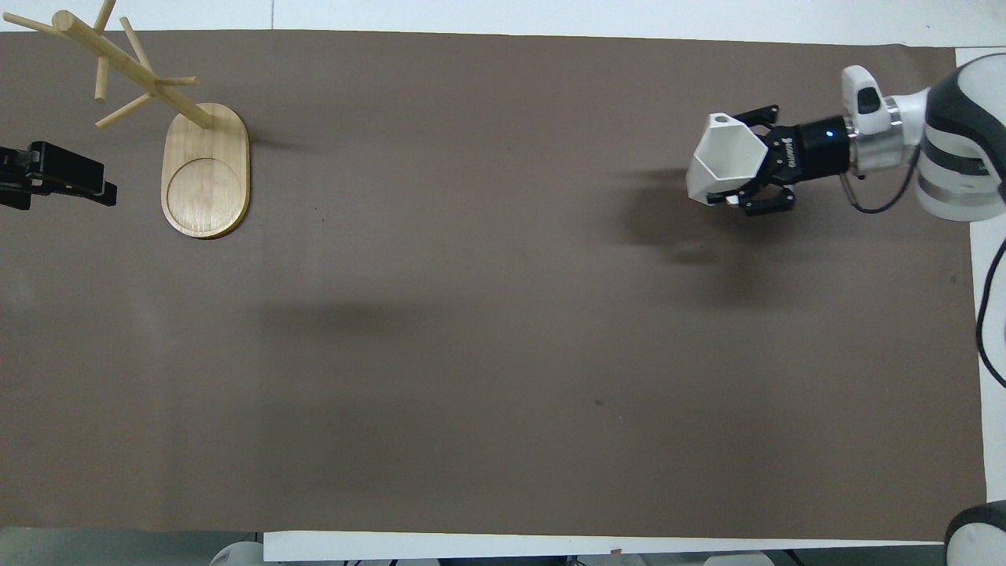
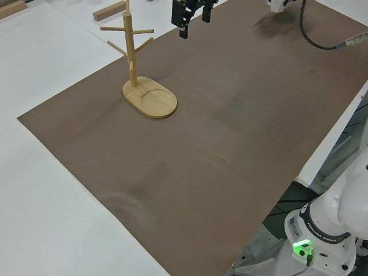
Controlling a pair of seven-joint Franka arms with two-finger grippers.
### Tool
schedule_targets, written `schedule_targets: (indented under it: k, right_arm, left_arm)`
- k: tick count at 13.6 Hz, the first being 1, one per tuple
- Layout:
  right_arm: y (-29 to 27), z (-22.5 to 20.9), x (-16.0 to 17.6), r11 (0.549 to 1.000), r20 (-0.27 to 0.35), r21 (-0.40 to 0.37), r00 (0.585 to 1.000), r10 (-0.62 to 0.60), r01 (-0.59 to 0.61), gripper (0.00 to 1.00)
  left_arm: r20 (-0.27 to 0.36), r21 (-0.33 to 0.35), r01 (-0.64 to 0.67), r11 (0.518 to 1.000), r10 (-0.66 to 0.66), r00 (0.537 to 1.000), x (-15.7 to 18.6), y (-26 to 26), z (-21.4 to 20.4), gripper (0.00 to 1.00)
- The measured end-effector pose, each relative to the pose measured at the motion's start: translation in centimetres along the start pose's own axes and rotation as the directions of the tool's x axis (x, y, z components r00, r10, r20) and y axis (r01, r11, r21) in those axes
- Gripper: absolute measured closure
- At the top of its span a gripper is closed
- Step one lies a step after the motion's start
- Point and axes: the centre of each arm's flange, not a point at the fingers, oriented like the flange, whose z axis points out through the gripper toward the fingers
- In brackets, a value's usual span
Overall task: Hang cup on rack
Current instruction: 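Carry the cup toward the center while the left gripper reaches toward it, then grasp the cup with the left gripper beside the right gripper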
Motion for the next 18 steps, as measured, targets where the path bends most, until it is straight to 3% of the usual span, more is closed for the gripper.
schedule_targets:
  k: [3, 7, 9, 13, 18]
  right_arm:
    - [0.1, 11.7, 7.6, 0.999, -0.033, -0.036, 0.999, -0.014, 0.013, 0.22]
    - [-1.6, 22.0, 11.7, 0.994, -0.024, -0.110, 0.999, -0.031, 0.028, 0.22]
    - [-3.2, 24.1, 13.0, 0.989, -0.028, -0.147, 0.999, -0.022, 0.018, 0.22]
    - [-7.9, 24.9, 14.2, 0.977, -0.008, -0.211, 1.000, 0.010, -0.012, 0.22]
    - [-9.3, 24.1, 13.3, 0.977, 0.013, -0.212, 1.000, 0.012, -0.009, 0.22]
  left_arm:
    - [-0.091, -0.017, 0.032, 0.999, -0.033, 0.995, 0.6, 5.2, -0.4, 0.00]
    - [-0.161, -0.029, 0.004, 1.000, -0.009, 0.987, -1.6, 18.4, 0.4, 0.00]
    - [-0.183, -0.044, -0.022, 0.999, 0.014, 0.983, -2.3, 22.9, 1.5, 0.00]
    - [-0.138, -0.050, -0.015, 0.999, 0.008, 0.990, -1.3, 29.5, 7.9, 0.00]
    - [-0.113, -0.061, 0.052, 0.997, -0.058, 0.992, -0.1, 30.8, 10.3, 0.06]
